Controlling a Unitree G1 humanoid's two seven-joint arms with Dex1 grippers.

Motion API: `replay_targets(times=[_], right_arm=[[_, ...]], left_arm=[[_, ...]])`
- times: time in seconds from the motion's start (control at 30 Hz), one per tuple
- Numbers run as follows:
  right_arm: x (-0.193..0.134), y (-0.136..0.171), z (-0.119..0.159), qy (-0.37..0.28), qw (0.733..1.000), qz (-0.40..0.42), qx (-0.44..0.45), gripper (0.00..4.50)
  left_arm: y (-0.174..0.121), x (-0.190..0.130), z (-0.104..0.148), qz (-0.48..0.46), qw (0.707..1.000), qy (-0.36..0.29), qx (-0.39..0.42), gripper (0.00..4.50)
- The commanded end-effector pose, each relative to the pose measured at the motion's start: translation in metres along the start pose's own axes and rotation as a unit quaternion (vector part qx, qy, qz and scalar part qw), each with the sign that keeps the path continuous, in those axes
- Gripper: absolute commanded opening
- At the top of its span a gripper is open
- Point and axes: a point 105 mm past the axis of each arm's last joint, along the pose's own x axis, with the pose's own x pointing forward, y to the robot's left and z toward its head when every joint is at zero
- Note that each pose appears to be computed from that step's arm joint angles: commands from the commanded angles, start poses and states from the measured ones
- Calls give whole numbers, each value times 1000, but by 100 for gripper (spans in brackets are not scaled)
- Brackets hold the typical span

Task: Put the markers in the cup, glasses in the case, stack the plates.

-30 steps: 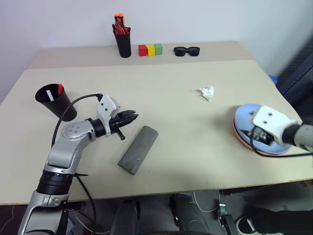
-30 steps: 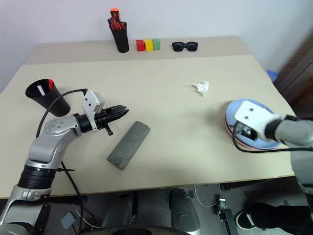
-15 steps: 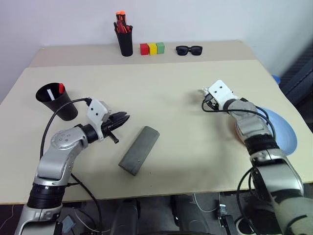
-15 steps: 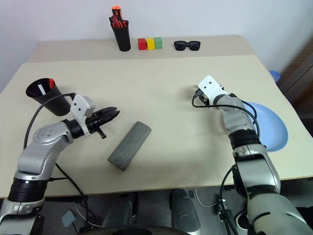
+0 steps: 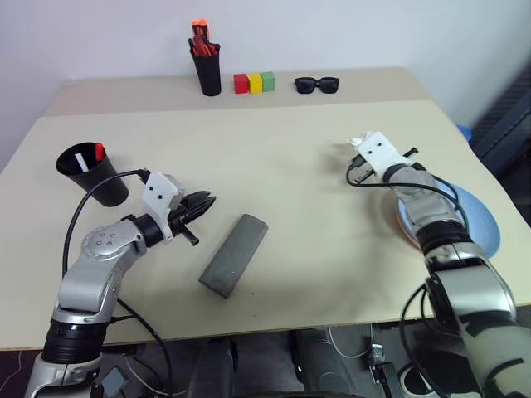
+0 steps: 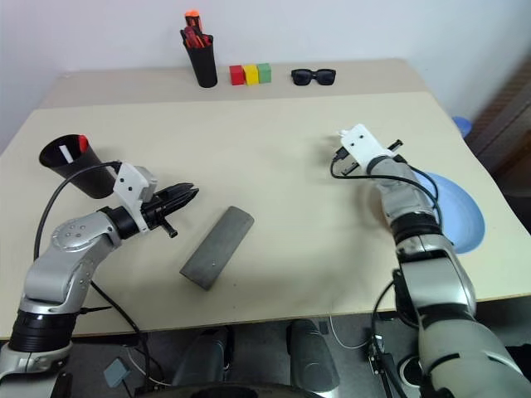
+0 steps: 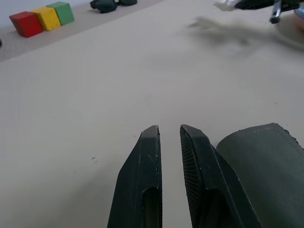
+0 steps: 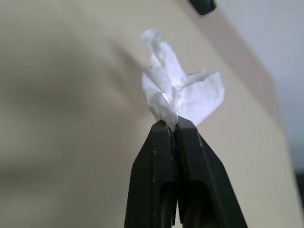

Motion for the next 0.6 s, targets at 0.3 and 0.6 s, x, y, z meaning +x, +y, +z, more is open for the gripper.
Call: replay_targets(times=[0.3,0.6], right_arm=[[-145,-48,-32,93,992,74,-30,58],[-132,-33,-2,8,996,87,-36,390]], left_arm=[[2,17,5,-33,999,-21,4,63],[16,2,1,22,999,-37,-1,63]])
